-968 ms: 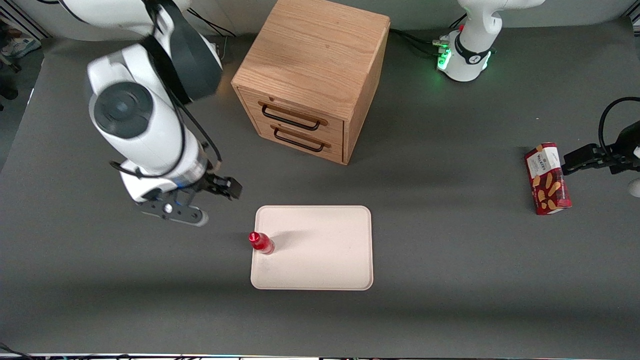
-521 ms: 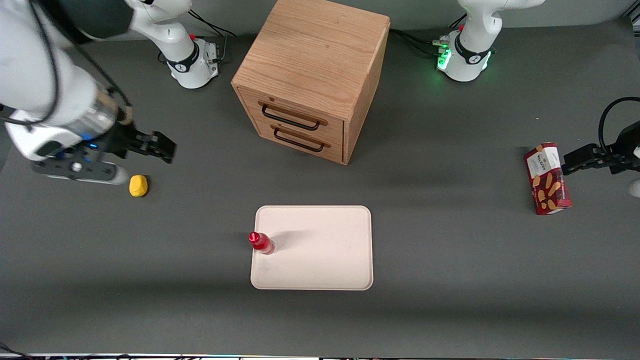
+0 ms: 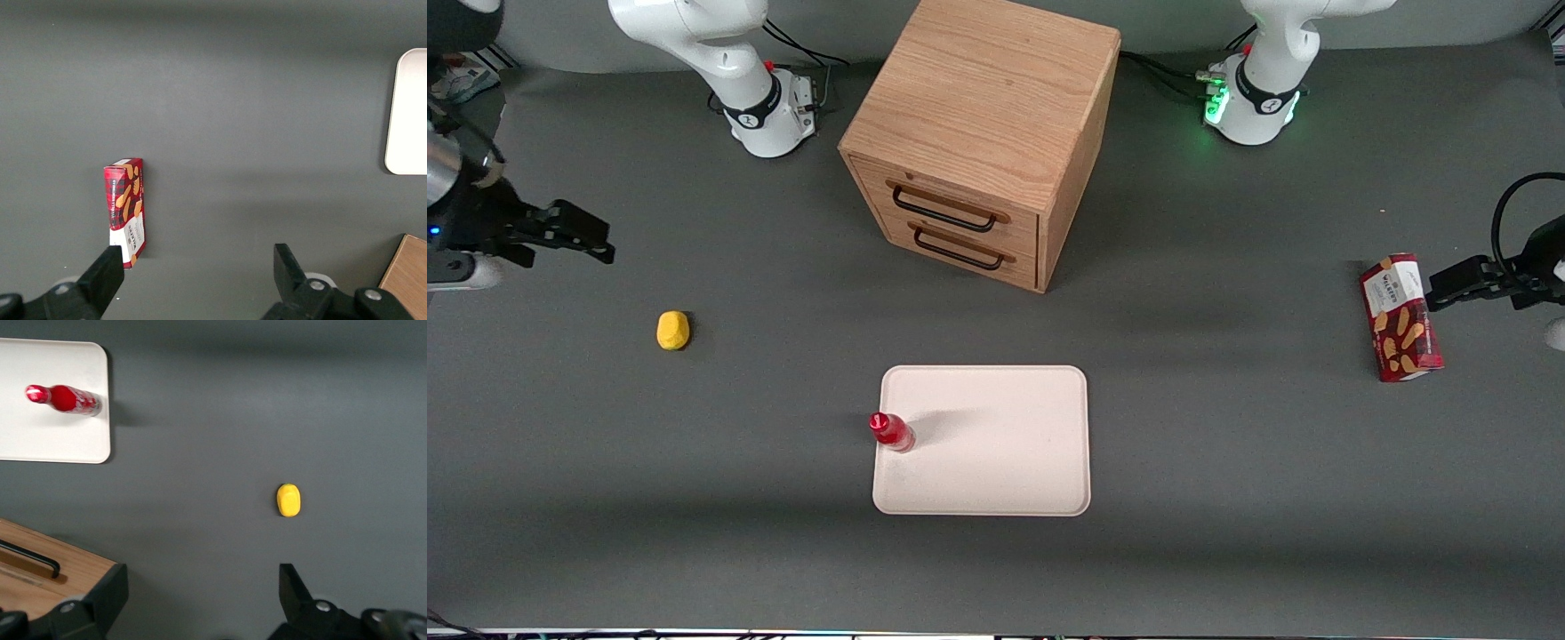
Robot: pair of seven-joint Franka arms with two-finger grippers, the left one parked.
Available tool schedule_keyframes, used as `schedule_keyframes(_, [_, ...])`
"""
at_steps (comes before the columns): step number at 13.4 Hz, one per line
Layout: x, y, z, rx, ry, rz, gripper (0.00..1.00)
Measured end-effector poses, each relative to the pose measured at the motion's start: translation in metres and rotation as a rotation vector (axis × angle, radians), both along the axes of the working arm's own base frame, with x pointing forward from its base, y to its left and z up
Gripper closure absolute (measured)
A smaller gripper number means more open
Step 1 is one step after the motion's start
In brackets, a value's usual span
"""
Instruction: Place coke bottle on tray
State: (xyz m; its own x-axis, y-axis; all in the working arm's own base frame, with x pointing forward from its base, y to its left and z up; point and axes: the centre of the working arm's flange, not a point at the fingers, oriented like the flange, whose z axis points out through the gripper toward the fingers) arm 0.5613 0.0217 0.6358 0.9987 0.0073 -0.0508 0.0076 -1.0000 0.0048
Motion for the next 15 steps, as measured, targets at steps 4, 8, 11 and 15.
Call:
schedule_keyframes(4, [0.001, -0.032, -0.022, 0.009, -0.018, -0.019, 0.0])
schedule_keyframes(8, [-0.007, -0.034, -0.033, 0.012, -0.038, -0.021, 0.0])
schedule_keyframes(11, [-0.009, -0.055, -0.028, 0.012, -0.06, -0.007, 0.0])
schedule_keyframes(15, [-0.012, -0.07, -0.021, 0.012, -0.075, -0.023, 0.0])
